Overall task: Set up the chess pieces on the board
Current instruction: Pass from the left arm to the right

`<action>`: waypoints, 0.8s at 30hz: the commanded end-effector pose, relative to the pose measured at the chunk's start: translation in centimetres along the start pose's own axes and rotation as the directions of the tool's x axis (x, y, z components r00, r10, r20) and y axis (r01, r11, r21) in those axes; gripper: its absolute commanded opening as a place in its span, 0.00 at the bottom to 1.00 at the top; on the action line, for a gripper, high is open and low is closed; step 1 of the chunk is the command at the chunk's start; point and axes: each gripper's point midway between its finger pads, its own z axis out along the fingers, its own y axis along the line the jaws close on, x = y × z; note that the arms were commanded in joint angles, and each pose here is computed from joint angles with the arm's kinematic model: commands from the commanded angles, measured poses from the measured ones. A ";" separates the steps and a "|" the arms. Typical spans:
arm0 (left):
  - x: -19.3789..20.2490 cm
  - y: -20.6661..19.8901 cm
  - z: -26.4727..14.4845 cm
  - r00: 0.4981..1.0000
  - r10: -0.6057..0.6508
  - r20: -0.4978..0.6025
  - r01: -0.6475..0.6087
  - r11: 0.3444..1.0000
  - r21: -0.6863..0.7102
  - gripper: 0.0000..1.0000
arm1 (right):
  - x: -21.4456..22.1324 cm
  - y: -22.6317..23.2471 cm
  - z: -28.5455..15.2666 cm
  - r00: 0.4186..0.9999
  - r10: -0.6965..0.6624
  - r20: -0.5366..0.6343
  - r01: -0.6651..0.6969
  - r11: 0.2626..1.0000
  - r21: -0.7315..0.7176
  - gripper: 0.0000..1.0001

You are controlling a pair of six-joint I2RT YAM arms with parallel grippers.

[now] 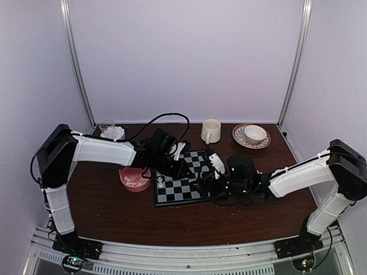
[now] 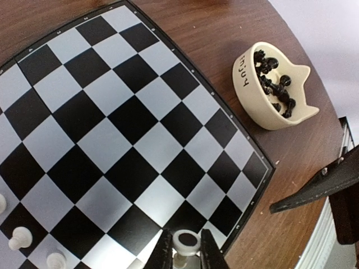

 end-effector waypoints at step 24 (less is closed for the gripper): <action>-2.7 -2.5 -2.1 0.925 -0.361 0.121 0.328 0.916 0.229 0.13 | -1.3 0.3 0.7 0.998 -0.022 0.061 0.019 0.998 0.055 0.70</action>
